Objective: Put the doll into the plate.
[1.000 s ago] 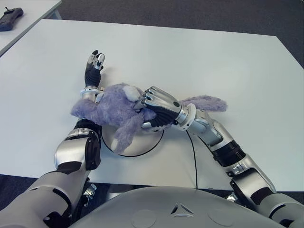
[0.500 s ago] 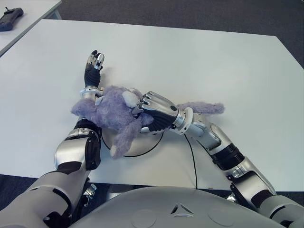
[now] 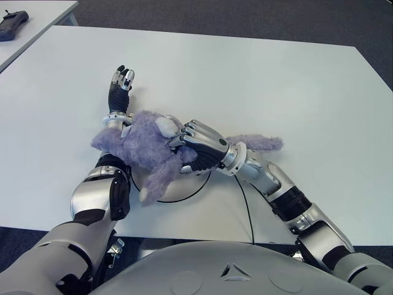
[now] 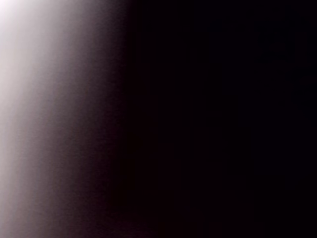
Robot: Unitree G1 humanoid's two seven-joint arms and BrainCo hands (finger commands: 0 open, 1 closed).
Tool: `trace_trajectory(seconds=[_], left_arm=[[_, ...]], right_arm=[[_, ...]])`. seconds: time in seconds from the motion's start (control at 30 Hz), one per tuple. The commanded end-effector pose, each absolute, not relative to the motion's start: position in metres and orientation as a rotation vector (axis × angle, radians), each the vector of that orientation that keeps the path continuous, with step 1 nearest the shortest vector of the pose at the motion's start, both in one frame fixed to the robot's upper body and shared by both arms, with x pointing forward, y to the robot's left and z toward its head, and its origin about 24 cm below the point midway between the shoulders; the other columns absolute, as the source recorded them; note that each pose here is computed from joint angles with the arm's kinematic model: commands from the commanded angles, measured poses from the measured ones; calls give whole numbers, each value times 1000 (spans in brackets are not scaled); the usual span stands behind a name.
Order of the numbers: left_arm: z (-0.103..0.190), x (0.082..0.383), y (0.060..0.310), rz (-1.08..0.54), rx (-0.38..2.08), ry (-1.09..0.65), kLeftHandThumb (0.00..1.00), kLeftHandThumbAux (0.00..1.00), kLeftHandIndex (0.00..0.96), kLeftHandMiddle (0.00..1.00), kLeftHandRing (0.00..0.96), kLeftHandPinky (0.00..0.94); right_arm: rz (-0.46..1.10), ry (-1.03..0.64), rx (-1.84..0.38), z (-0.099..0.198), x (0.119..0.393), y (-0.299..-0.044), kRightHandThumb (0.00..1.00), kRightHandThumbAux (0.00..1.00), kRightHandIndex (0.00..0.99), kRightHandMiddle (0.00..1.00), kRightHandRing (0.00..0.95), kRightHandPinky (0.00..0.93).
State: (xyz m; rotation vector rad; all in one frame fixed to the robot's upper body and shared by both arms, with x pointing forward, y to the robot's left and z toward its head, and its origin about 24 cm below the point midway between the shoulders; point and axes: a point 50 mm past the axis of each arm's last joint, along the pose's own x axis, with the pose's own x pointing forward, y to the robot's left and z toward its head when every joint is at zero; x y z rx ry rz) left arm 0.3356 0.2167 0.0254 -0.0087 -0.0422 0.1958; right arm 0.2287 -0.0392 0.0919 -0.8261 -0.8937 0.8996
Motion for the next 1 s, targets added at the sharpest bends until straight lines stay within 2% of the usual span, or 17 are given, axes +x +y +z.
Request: trace_trajectory(seconds=[0.03, 0.07, 0.1, 0.13, 0.3, 0.33, 0.43, 0.47, 0.5, 0.6, 0.63, 0.67, 0.7, 0.87, 1.0], left_arm=[[-85, 248, 176, 207, -116, 387, 0, 365, 69, 95, 32, 0], [-85, 248, 176, 206, -113, 386, 0, 366, 71, 95, 32, 0], [-85, 248, 176, 205, -112, 386, 0, 367, 71, 94, 32, 0], [-85, 248, 176, 204, -111, 386, 0, 368, 71, 94, 32, 0], [-85, 248, 176, 199, -107, 392, 0, 365, 66, 90, 28, 0], [-85, 248, 176, 198, -109, 394, 0, 366, 64, 89, 27, 0], [-85, 248, 177, 198, -118, 395, 0, 368, 65, 90, 28, 0], [-85, 248, 177, 197, -123, 393, 0, 369, 65, 91, 29, 0], [-85, 248, 177, 197, -125, 391, 0, 370, 68, 91, 29, 0], [-85, 248, 177, 195, -128, 390, 0, 370, 70, 91, 27, 0], [-86, 247, 177, 195, -127, 390, 0, 371, 71, 89, 25, 0], [-86, 247, 177, 195, -125, 390, 0, 371, 71, 89, 25, 0], [-86, 247, 177, 194, -123, 390, 0, 371, 71, 87, 23, 0], [-86, 247, 177, 195, -117, 391, 0, 370, 66, 83, 20, 0], [-86, 248, 177, 199, -124, 393, 0, 362, 61, 83, 24, 0]], right_arm=[[1134, -596, -973, 21, 205, -44, 316, 722, 541, 719, 739, 786], [1129, -599, -984, 20, 204, -45, 497, 722, 483, 693, 721, 766], [1126, -600, -991, 18, 203, -45, 633, 721, 439, 646, 681, 706], [1124, -601, -996, 17, 203, -45, 668, 720, 428, 634, 671, 690], [1120, -585, -1024, 14, 203, -46, 676, 720, 420, 570, 605, 598], [1121, -579, -1030, 13, 203, -46, 676, 719, 418, 532, 558, 534], [1141, -553, -1053, 12, 203, -46, 675, 719, 415, 490, 513, 481], [1160, -536, -1061, 11, 204, -45, 674, 720, 412, 458, 478, 446], [1173, -525, -1066, 10, 204, -45, 672, 722, 407, 374, 384, 354], [1201, -499, -1076, 8, 204, -45, 671, 723, 404, 328, 333, 302], [1211, -489, -1080, 8, 204, -45, 378, 588, 242, 249, 252, 236], [1224, -475, -1088, 7, 204, -45, 326, 566, 214, 235, 238, 225], [1233, -466, -1093, 6, 204, -45, 268, 543, 145, 190, 197, 194], [1270, -421, -1112, 5, 204, -46, 228, 527, 75, 108, 113, 112], [1310, -373, -1125, 2, 204, -47, 199, 519, 32, 25, 24, 10]])
